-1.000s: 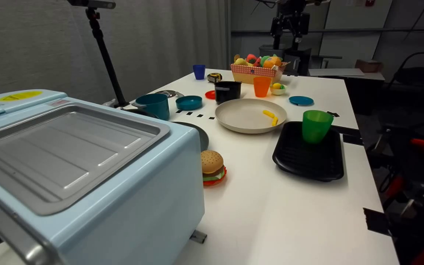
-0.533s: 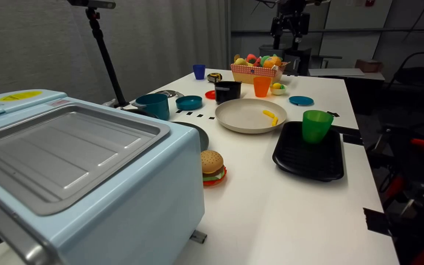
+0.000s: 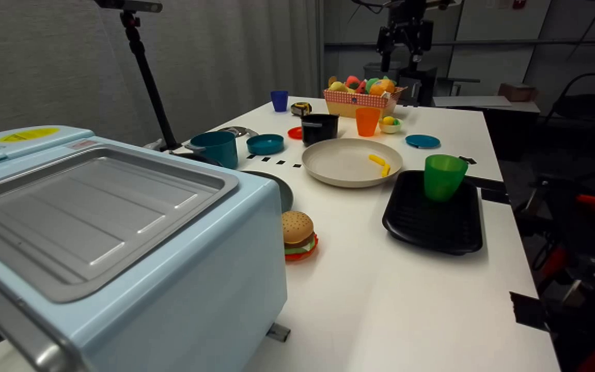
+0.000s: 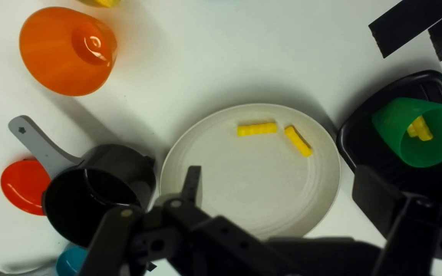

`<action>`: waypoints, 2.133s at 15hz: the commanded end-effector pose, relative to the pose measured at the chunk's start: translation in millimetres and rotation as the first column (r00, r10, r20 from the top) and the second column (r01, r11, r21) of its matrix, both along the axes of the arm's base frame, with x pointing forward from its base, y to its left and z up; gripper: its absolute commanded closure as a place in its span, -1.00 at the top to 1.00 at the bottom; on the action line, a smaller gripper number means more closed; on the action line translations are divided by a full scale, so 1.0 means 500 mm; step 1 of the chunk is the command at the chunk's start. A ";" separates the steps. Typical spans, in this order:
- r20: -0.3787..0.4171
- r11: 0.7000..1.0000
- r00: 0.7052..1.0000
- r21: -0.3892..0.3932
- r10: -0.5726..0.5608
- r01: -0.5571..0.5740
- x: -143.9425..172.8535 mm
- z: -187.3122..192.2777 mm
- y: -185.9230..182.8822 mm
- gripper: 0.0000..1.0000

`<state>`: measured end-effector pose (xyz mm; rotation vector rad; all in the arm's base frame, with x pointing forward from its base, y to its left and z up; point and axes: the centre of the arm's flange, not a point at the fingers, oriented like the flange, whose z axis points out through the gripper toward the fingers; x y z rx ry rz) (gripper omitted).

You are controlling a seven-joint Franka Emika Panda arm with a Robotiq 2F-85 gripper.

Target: Take the objects on the plate and put them in the cup

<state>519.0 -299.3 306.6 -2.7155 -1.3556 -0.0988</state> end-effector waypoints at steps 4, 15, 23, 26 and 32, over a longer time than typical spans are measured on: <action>0.076 0.990 0.987 -0.015 0.144 -0.144 0.006 -0.036 0.057 1.00; 0.069 0.976 0.974 -0.047 0.216 -0.213 0.015 -0.074 0.076 1.00; 0.008 0.860 0.866 -0.120 0.500 -0.496 0.024 -0.091 0.102 1.00; -0.022 0.775 0.783 -0.129 0.621 -0.618 0.028 -0.106 0.119 1.00; -0.037 0.696 0.698 -0.062 0.715 -0.716 0.030 -0.132 0.142 1.00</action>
